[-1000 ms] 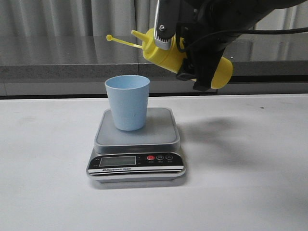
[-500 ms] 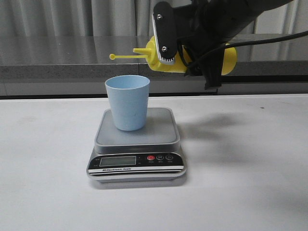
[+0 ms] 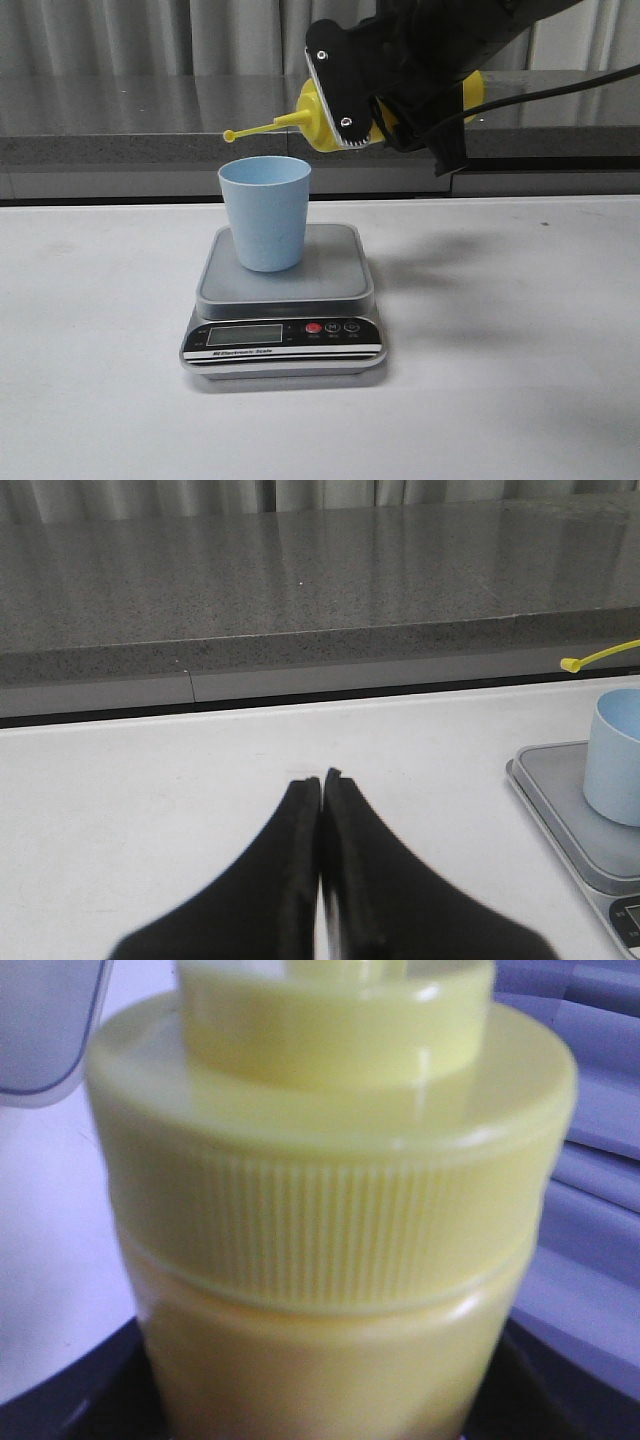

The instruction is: Pour seasoning into cup on scale with both arms

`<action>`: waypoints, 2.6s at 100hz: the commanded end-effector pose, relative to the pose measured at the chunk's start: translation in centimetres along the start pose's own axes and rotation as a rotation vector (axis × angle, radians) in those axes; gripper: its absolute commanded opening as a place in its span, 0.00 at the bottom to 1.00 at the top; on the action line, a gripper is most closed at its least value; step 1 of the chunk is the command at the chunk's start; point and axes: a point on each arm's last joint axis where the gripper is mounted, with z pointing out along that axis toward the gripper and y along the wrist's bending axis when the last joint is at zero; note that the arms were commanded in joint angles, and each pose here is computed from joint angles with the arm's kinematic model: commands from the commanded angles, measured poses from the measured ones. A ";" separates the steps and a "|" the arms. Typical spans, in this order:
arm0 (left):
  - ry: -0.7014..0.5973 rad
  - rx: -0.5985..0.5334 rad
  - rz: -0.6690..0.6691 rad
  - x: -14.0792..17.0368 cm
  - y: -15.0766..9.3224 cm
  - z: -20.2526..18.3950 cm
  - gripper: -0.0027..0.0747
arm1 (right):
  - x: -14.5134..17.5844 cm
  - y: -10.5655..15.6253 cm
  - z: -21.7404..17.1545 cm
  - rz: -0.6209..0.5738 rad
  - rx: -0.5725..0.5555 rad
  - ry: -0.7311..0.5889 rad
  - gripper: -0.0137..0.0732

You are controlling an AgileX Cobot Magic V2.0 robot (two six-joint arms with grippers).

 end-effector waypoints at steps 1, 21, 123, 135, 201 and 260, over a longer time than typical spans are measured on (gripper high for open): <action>-0.104 -0.011 -0.002 -1.6 0.1 -0.2 0.01 | 0.6 -2.7 -1.6 -0.051 0.098 0.029 0.49; -0.104 -0.011 -0.002 -1.6 0.1 -0.2 0.01 | 0.6 -2.8 -1.6 -0.087 0.107 0.030 0.49; -0.104 -0.011 -0.002 -1.6 0.1 -0.2 0.01 | 1.1 -4.2 -1.9 0.600 0.110 0.014 0.49; -0.104 -0.011 -0.002 -1.6 0.1 -0.2 0.01 | 1.9 -4.4 -1.9 0.757 0.086 -0.001 0.49; -0.104 -0.011 -0.002 -1.6 0.1 -0.2 0.01 | 8.0 -6.9 -3.8 1.482 0.233 -0.409 0.49; -0.104 -0.011 -0.002 -1.6 0.1 -0.2 0.01 | 5.9 5.1 -4.5 1.588 0.196 -0.568 0.49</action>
